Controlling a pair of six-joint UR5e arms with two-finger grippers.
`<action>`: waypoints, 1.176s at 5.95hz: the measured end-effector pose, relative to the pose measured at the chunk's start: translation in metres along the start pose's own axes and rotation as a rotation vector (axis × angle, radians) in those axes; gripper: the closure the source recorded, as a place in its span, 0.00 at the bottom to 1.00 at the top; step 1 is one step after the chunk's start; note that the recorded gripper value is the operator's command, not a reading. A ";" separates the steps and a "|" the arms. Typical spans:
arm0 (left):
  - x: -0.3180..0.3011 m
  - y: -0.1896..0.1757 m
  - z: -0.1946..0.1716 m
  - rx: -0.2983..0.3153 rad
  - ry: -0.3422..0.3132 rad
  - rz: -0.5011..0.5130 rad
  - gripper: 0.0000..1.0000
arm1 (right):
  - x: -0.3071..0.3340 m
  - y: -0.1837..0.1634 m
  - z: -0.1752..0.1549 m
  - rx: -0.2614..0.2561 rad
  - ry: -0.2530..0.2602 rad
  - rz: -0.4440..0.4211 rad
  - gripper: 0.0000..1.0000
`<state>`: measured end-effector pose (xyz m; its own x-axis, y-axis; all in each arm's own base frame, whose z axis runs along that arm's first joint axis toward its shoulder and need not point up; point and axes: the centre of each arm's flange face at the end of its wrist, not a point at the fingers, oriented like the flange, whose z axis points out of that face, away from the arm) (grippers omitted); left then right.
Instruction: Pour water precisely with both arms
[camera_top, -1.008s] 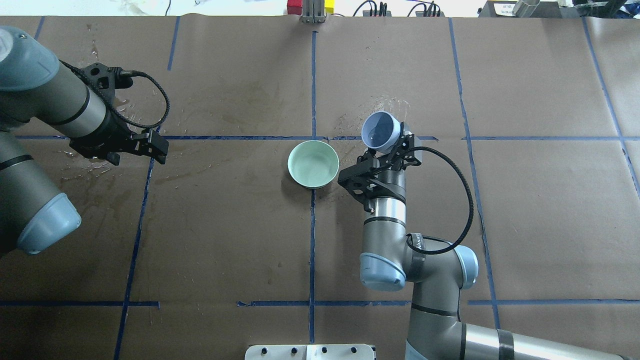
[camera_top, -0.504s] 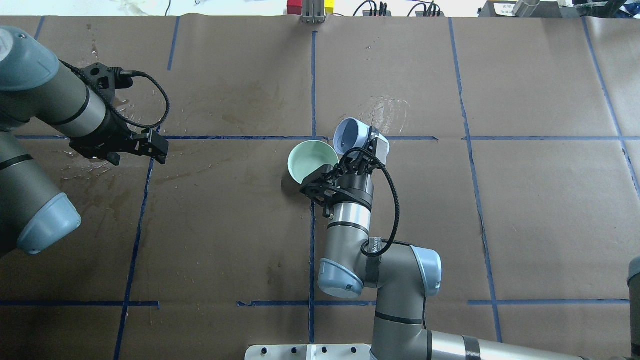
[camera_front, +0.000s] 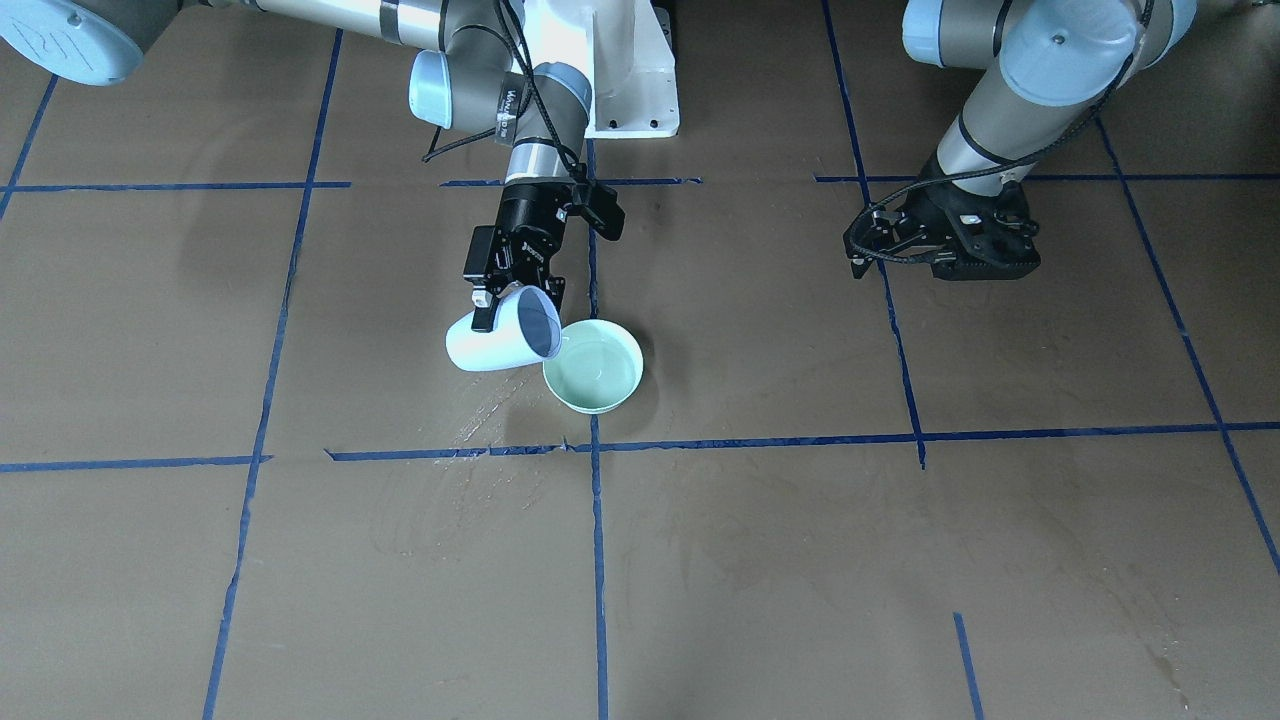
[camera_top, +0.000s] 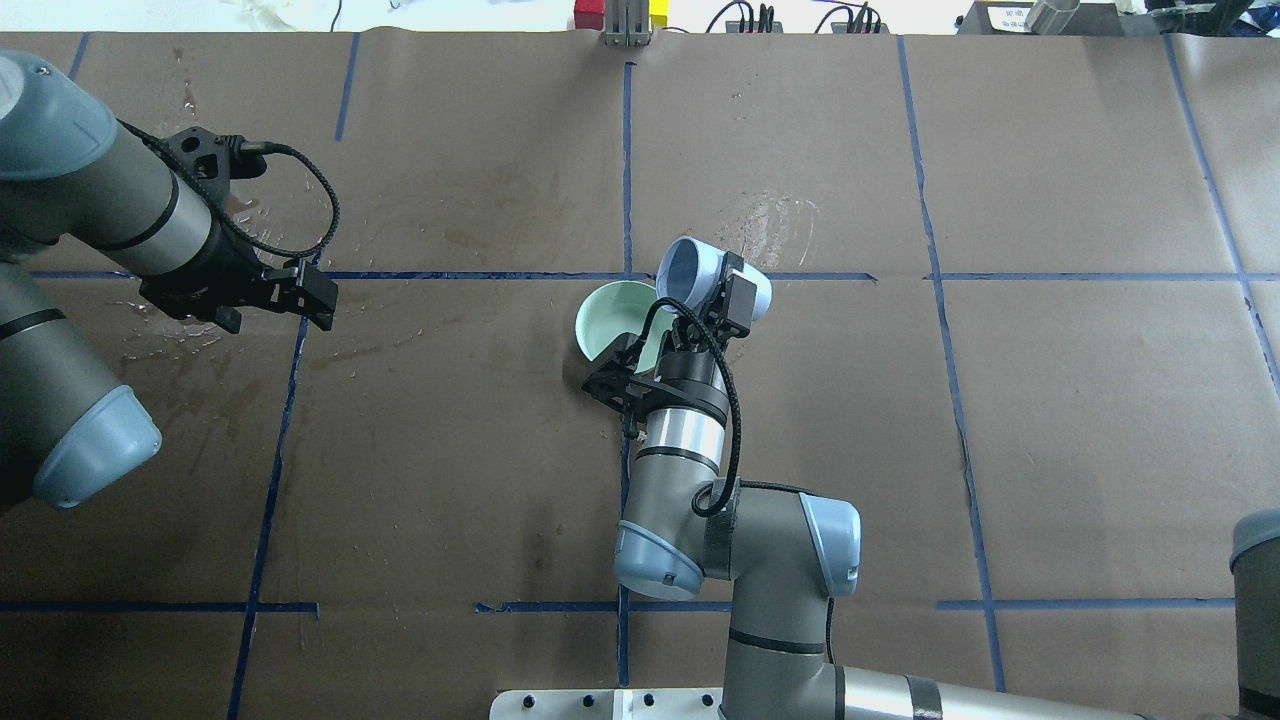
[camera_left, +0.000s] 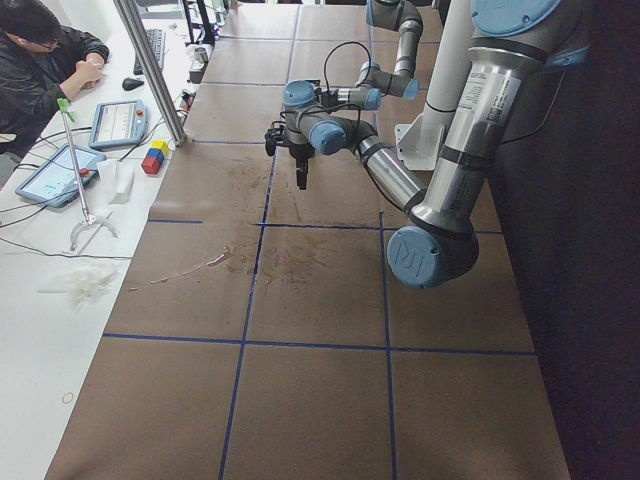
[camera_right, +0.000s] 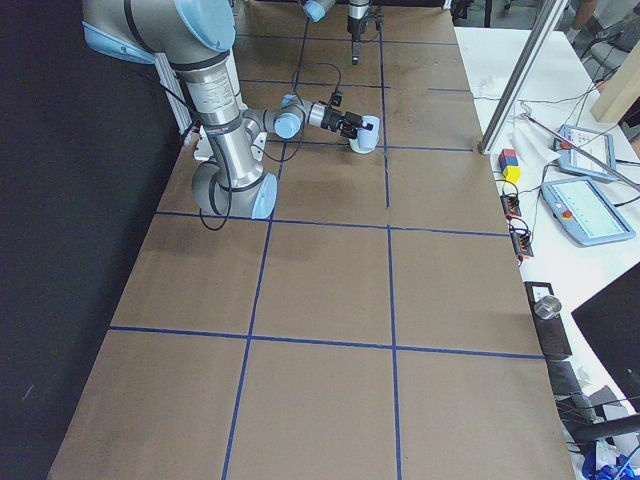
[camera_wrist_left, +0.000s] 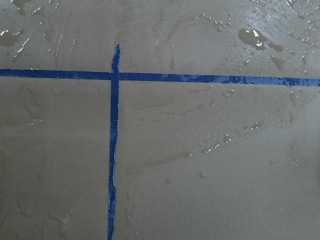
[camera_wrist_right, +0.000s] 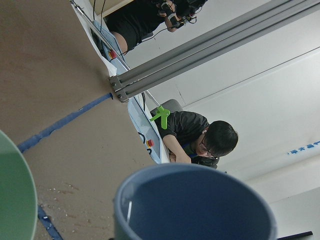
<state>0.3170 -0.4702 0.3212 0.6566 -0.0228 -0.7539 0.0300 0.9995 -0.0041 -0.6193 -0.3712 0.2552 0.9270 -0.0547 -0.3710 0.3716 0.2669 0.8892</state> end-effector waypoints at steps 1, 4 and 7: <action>0.000 0.000 0.000 -0.003 0.002 0.000 0.00 | -0.001 0.000 0.000 -0.001 0.004 -0.040 0.94; 0.000 0.000 -0.001 -0.004 0.003 -0.001 0.00 | -0.003 0.001 0.001 -0.001 0.010 -0.112 0.94; 0.001 0.000 -0.001 -0.003 0.005 0.000 0.00 | -0.003 0.001 0.001 -0.001 0.011 -0.117 0.94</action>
<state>0.3165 -0.4702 0.3200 0.6528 -0.0226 -0.7572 0.0276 0.9996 -0.0060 -0.6214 -0.3718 0.2579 0.8765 -0.0753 -0.4754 0.4775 0.2601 0.8392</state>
